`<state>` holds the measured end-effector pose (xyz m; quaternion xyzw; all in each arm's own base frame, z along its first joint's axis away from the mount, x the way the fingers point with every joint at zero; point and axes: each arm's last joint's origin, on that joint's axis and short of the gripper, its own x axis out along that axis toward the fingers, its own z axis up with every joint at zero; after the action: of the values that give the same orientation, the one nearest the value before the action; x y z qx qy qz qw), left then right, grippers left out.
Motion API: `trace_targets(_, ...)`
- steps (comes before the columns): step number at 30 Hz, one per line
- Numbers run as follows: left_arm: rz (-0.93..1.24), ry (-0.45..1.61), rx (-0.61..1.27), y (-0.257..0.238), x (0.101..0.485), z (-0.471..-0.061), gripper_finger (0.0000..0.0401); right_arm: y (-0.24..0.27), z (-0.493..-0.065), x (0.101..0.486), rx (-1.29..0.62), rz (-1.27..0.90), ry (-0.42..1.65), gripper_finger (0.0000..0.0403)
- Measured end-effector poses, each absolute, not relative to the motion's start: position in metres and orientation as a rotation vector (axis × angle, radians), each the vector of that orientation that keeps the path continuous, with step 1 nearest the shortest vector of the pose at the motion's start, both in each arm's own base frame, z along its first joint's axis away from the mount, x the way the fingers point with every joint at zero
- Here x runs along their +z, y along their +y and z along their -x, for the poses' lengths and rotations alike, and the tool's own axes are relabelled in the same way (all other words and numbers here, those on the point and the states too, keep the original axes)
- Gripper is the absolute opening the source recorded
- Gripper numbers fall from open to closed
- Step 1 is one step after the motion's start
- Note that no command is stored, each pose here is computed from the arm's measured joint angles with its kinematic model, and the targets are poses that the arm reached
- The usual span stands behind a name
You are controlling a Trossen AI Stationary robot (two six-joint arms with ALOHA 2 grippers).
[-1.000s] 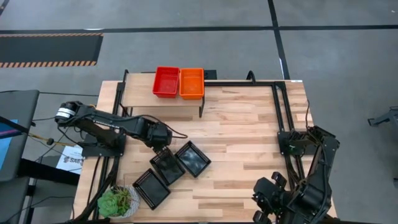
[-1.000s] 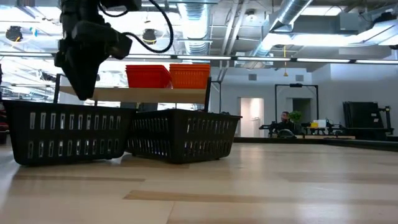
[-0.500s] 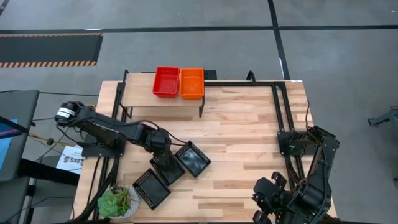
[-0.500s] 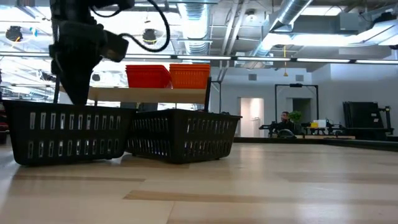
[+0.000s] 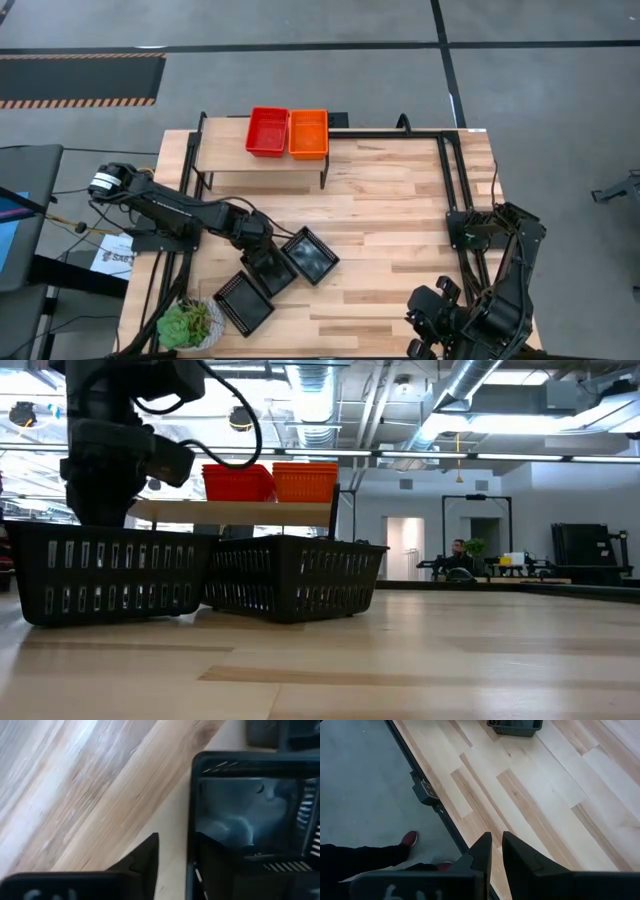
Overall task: Stack baskets on shelf by color
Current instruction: Put the middle black bin on the shelf
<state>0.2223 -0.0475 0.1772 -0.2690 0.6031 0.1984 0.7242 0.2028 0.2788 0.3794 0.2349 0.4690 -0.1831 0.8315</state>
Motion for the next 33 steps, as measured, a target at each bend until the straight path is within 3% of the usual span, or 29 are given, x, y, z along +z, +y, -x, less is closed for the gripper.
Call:
trace_targets(7, 0.58, 1.348, 0.438, -0.047, 0.171, -0.218, 0.0008, 0.279, -0.203, 0.379, -0.385, -0.493, 0.996, 0.0069)
trace_targets(20, 0.549, 1.286, 0.351, -0.047, 0.196, -0.235, 0.0001, 0.279, -0.203, 0.379, -0.37, -0.465, 1.0, 0.0069)
trace_targets(29, 0.534, 1.317, 0.355, -0.041, 0.248, -0.243, 0.0, 0.279, -0.203, 0.379, -0.362, -0.45, 1.001, 0.0069)
trace_targets(33, 0.596, 1.265, 0.461, -0.035, 0.282, -0.246, 0.0, 0.279, -0.203, 0.379, -0.358, -0.442, 1.002, 0.0069)
